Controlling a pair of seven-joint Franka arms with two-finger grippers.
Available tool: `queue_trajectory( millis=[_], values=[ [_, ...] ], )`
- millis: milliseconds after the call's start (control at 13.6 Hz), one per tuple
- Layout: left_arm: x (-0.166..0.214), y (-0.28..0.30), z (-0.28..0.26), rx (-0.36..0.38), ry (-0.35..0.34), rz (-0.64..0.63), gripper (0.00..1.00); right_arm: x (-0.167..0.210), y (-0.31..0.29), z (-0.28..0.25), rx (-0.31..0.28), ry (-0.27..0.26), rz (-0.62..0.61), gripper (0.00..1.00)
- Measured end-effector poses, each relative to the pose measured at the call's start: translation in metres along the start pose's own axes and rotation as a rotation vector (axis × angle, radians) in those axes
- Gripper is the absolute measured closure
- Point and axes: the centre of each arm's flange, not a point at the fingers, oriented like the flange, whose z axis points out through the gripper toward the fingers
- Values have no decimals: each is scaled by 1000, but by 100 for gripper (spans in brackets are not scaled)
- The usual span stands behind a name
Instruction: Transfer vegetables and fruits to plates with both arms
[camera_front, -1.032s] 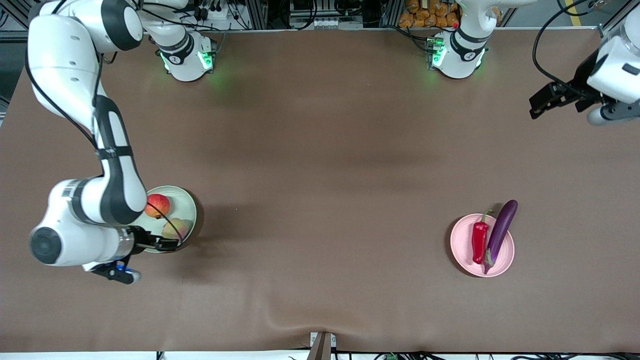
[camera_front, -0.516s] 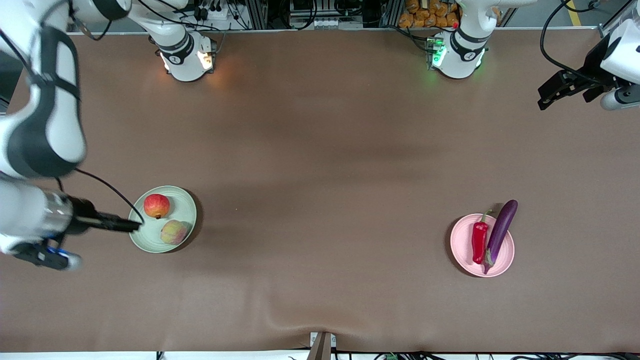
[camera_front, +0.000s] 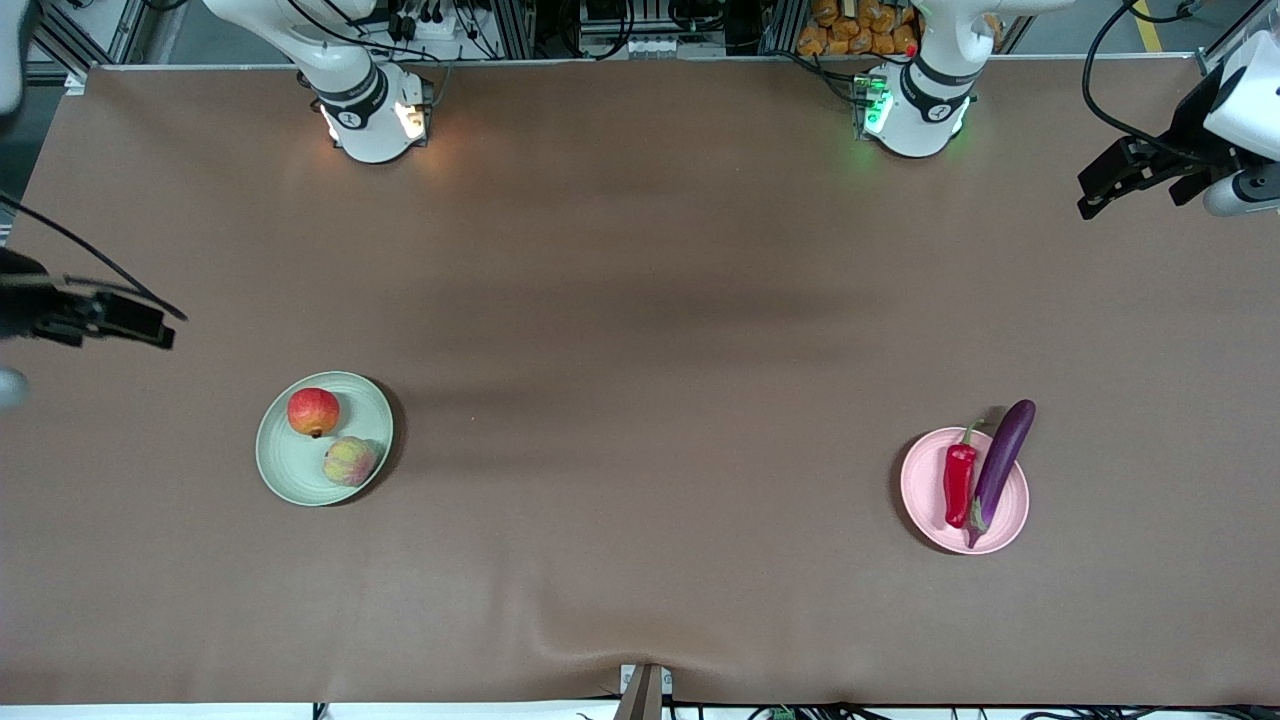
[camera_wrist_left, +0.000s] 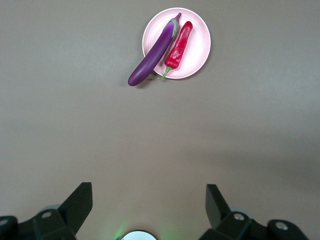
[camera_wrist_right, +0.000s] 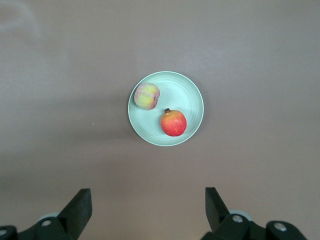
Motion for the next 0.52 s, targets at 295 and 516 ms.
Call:
queue_trajectory(
  millis=[295,516],
  values=[
    [-2,-1,-2,1,-5,4,0,-39,5,6,-1,49,0,0],
    [-8,-2,-7,2,-5,3,0,-62,11,29,-5,55,-15,0]
  ],
)
